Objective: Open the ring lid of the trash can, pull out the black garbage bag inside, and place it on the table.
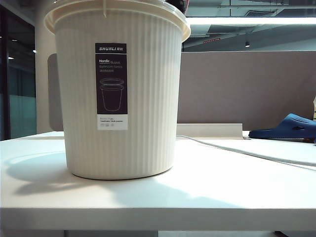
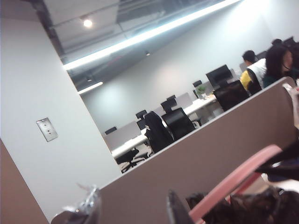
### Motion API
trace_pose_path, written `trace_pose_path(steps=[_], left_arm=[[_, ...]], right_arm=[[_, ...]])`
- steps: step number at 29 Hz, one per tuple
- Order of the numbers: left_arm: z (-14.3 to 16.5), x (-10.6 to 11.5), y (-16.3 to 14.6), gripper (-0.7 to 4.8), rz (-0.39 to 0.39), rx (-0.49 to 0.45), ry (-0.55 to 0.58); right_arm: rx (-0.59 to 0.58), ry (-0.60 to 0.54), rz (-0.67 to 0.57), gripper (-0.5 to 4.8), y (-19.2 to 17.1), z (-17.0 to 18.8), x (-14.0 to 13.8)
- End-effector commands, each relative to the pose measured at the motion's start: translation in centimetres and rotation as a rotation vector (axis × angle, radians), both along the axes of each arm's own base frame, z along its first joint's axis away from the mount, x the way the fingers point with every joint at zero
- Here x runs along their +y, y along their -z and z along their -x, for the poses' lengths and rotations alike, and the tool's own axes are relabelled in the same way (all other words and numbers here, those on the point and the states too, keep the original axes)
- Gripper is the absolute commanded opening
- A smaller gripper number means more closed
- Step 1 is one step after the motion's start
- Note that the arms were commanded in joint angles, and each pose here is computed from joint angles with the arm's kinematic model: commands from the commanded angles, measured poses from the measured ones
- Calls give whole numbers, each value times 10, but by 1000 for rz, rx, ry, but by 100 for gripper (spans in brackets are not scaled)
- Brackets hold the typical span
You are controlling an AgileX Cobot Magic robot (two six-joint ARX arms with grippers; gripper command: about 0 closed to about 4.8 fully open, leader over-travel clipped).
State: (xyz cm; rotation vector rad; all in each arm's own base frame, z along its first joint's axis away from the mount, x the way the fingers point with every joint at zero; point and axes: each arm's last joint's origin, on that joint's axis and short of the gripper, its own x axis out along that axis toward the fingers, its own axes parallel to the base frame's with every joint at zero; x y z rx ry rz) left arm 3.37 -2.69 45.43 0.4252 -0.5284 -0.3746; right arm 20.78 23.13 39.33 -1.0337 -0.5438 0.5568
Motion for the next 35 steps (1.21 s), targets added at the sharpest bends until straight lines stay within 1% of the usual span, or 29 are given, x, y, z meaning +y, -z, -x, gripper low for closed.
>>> trace_pose_path(steps=[1, 4, 5, 8, 9, 11, 14, 19, 23, 26, 35], left_arm=[[1, 1, 5, 183, -35, 35, 15], [1, 0, 9, 183, -38, 76, 28], [0, 0, 11, 183, -43, 95, 35], [0, -2, 15, 183, -78, 122, 68], [0, -3, 17, 183, -94, 135, 99], [0, -5, 19, 183, -102, 148, 143], [1, -5, 19, 183, -88, 160, 160], [2, -6, 19, 182, -78, 169, 229], [3, -5, 20, 183, -75, 169, 234], [3, -4, 20, 182, -62, 182, 240], [4, -4, 21, 182, -58, 198, 244]], right_arm=[[-6, 0, -28, -5, -9, -4, 4], [22, 3, -91, -5, -19, -8, 5], [47, 5, -136, -5, -25, -12, 2], [87, -2, -197, -5, -39, -15, -1], [100, -12, -219, -5, -45, -17, -5], [121, -16, -243, -5, -50, -18, -5], [166, -21, -280, -5, -57, -23, -12], [250, -29, -364, -5, -67, -35, -21], [315, -60, -407, -5, -74, -48, -28], [342, -49, -449, -5, -77, -57, -30], [367, -63, -464, -5, -77, -77, -23]])
